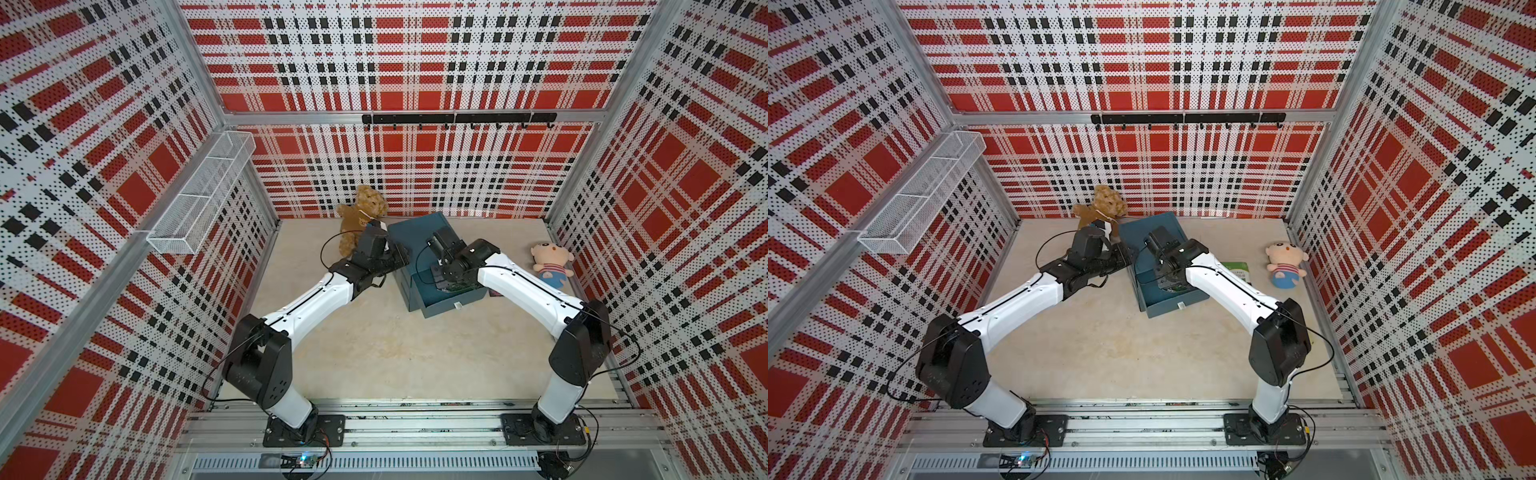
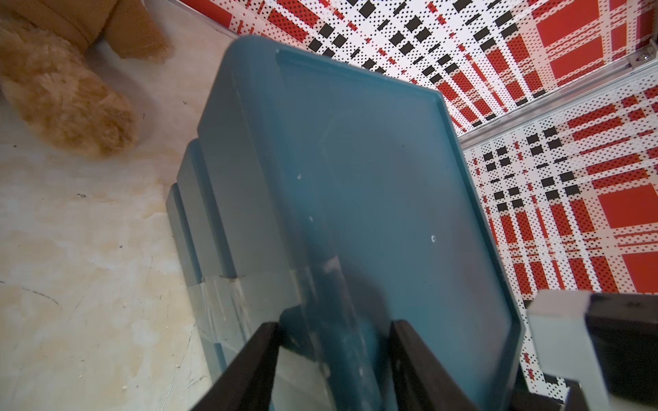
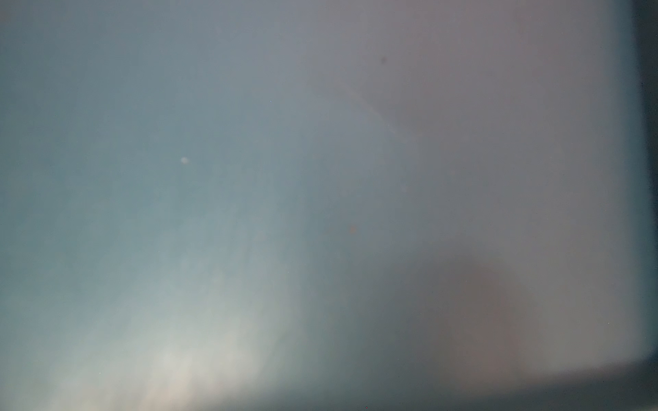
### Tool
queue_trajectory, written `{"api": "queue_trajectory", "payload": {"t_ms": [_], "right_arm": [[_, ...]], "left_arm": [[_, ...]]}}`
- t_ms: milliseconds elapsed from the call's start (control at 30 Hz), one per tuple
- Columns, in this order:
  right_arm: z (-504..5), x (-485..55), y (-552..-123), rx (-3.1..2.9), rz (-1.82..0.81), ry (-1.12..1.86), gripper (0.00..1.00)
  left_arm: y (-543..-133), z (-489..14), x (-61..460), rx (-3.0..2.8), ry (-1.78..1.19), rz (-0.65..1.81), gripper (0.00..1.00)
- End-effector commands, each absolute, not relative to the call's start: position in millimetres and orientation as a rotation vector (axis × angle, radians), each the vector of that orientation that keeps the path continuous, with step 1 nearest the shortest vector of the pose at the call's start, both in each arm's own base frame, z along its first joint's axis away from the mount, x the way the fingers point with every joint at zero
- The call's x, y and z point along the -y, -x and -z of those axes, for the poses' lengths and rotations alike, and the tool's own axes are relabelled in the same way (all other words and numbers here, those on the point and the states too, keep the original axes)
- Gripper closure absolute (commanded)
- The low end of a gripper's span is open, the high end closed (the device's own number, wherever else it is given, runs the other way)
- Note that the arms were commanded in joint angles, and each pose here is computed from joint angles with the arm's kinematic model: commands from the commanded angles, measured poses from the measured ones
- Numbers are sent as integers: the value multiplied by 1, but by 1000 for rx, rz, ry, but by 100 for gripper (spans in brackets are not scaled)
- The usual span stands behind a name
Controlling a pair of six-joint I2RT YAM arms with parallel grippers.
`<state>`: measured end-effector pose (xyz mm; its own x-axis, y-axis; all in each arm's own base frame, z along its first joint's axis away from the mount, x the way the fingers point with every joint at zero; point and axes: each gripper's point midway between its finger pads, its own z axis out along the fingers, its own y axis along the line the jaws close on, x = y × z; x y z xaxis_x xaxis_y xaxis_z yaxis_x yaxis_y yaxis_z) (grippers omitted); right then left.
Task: Take the seed bags out of the drawer
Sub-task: Pick up the seed packet from the drawer.
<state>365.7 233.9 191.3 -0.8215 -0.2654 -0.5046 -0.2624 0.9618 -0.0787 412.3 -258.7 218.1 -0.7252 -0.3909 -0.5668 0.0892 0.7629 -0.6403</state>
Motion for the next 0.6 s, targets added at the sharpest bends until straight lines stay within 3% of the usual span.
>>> {"api": "queue_trajectory", "payload": {"t_ms": [0, 333, 567], "right_arm": [[-223, -247, -357, -2560, -129, 426, 100], [-246, -239, -320, -2599, -44, 735, 100], [-260, -236, -300, -2591, -97, 757, 100]], "left_arm": [[-385, -136, 245, -2514, 236, 699, 46], [-389, -139, 247, -2508, 231, 702, 46], [-391, -135, 248, -2514, 235, 701, 46]]}}
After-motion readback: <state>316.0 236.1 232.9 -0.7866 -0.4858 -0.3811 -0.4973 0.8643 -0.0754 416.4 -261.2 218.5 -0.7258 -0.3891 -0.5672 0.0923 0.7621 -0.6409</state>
